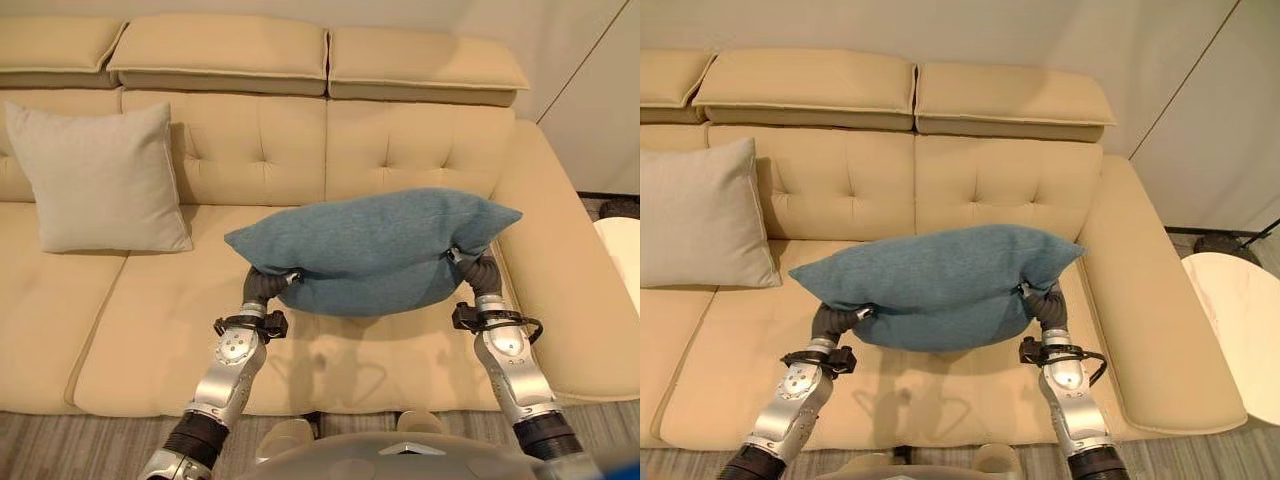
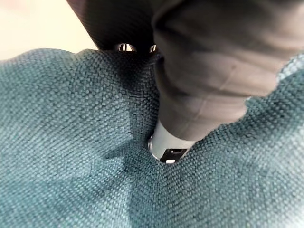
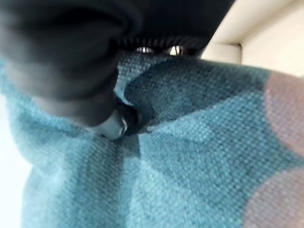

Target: Pick up all the scattered cushions and arrange them neatly on the sofa.

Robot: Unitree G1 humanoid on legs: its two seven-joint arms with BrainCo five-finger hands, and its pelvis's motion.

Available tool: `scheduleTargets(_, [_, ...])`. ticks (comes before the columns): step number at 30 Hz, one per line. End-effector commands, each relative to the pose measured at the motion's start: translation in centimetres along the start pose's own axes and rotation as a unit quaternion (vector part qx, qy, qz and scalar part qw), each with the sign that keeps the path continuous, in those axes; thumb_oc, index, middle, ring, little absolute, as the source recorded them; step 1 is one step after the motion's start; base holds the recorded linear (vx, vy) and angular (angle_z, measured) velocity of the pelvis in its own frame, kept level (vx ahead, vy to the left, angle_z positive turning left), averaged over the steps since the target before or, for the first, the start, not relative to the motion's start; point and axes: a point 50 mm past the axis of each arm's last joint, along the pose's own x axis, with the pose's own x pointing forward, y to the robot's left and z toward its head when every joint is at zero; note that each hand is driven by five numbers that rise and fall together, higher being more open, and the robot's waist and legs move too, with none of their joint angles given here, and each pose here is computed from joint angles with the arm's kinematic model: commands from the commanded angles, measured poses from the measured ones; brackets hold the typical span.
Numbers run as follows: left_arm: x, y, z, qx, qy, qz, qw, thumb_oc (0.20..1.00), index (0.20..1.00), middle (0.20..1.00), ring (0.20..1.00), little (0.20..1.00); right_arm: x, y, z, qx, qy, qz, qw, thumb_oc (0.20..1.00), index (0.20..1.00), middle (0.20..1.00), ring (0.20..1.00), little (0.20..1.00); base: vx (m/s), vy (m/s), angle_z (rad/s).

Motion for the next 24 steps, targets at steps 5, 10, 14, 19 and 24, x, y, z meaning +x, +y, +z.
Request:
scheduleTargets(5, [2.5,-3.4,8.7,-0.009,-0.215,-0.04,0.976,0.2,0.2,0.2,0.2,0.2,3.9,0.3,8.8,-0.03,-0.21,-0.013,0.977,0.2,0.2,0.2,0.2,0.2,0.01,0.015,-0.2])
scheduleTargets(10, [4.4,-5.5,12.0,-0.029,-0.271,-0.051,0.961,0.2,0.2,0.2,0.2,0.2,5.9,1.6,12.3,-0.058,-0.271,-0.018,0.961,0.2,0.2,0.2,0.2,0.2,-0.07,-0.078,0.06])
scheduleTargets(14, [7.1,-8.1,18.6,-0.009,-0.361,-0.05,0.931,0.2,0.2,0.2,0.2,0.2,8.7,3.8,17.6,-0.066,-0.344,-0.027,0.936,0.2,0.2,0.2,0.2,0.2,-0.08,-0.171,0.25])
scheduleTargets(19, [10.0,-10.4,24.8,0.021,-0.403,-0.038,0.914,0.2,0.2,0.2,0.2,0.2,12.2,4.2,22.7,-0.085,-0.367,-0.063,0.924,0.2,0.2,0.2,0.2,0.2,-0.04,-0.137,0.08])
scheduleTargets(24, [10.3,-11.0,26.1,0.007,-0.407,-0.045,0.912,0.2,0.2,0.2,0.2,0.2,13.6,2.5,23.4,-0.129,-0.35,-0.097,0.923,0.2,0.2,0.2,0.2,0.2,0.0,-0.09,0.06])
